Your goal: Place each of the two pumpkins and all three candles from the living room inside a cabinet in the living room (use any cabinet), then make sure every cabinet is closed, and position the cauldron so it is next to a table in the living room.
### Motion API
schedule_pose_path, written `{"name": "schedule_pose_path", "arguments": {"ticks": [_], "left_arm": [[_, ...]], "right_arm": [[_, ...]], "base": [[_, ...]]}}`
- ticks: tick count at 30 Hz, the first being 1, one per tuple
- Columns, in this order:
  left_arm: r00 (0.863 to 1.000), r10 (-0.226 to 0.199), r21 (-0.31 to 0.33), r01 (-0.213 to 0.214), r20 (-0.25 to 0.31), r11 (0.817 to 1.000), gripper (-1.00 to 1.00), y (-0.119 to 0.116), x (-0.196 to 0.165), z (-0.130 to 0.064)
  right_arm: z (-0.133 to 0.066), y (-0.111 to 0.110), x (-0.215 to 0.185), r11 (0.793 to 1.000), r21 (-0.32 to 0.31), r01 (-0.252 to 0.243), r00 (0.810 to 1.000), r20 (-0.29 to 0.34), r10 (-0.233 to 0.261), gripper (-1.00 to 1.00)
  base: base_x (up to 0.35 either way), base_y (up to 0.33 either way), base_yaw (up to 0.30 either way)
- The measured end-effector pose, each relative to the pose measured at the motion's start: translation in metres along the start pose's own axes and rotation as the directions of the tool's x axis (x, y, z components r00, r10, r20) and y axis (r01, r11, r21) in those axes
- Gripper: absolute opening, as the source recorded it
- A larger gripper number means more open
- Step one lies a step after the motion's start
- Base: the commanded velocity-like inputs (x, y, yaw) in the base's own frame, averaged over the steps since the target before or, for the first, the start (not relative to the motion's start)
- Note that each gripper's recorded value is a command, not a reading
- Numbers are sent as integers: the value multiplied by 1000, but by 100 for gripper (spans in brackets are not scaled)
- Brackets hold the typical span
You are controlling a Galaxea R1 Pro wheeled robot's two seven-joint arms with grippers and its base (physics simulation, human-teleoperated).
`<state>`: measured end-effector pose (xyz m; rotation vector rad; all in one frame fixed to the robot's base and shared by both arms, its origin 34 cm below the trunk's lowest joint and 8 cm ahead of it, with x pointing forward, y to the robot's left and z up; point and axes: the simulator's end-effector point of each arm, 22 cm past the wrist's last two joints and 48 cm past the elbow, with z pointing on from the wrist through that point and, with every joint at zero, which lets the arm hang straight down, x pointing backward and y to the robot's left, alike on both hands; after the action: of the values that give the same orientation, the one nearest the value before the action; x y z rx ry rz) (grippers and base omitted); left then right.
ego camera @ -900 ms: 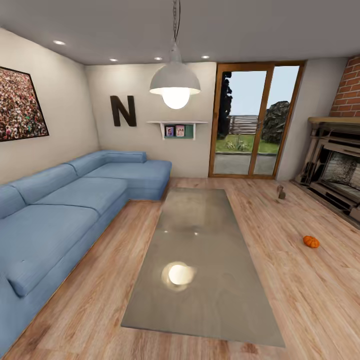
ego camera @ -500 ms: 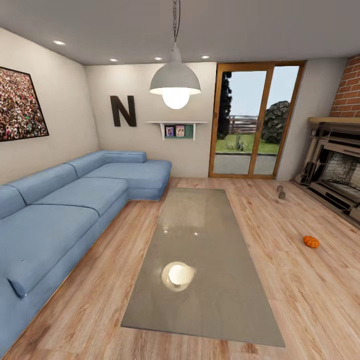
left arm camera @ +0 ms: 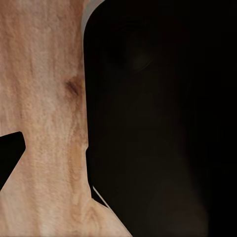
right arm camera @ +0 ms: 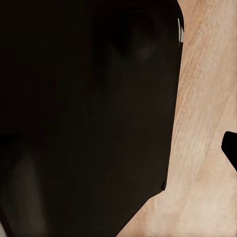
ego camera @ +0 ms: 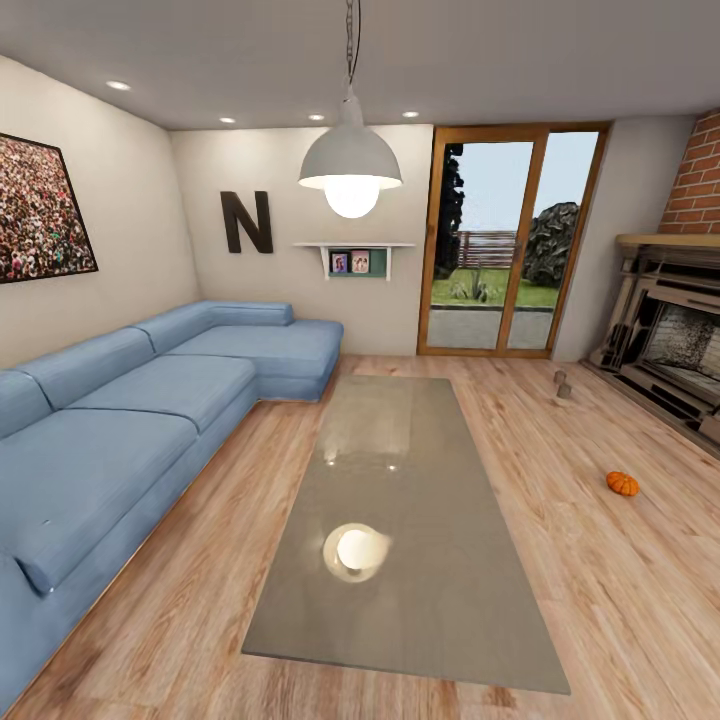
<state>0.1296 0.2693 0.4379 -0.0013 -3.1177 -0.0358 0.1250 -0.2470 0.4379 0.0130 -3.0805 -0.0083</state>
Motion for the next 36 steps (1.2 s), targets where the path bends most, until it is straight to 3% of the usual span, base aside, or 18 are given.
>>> {"name": "schedule_pose_path", "arguments": {"ticks": [8,16,36], "left_arm": [[1000,0,0,0,0,1000,100,0,0,0],[1000,0,-1,0,0,1000,100,1,0,0],[1000,0,0,0,0,1000,100,0,0,0]], "right_arm": [[0,-1,0,1000,1,-3,1000,2,3,100],[0,-1,-11,1000,2,-5,999,51,5,100],[0,1,-13,1000,-1,-1,998,60,1,100]], "base": [[0,0,0],[0,0,0],[0,0,0]]}}
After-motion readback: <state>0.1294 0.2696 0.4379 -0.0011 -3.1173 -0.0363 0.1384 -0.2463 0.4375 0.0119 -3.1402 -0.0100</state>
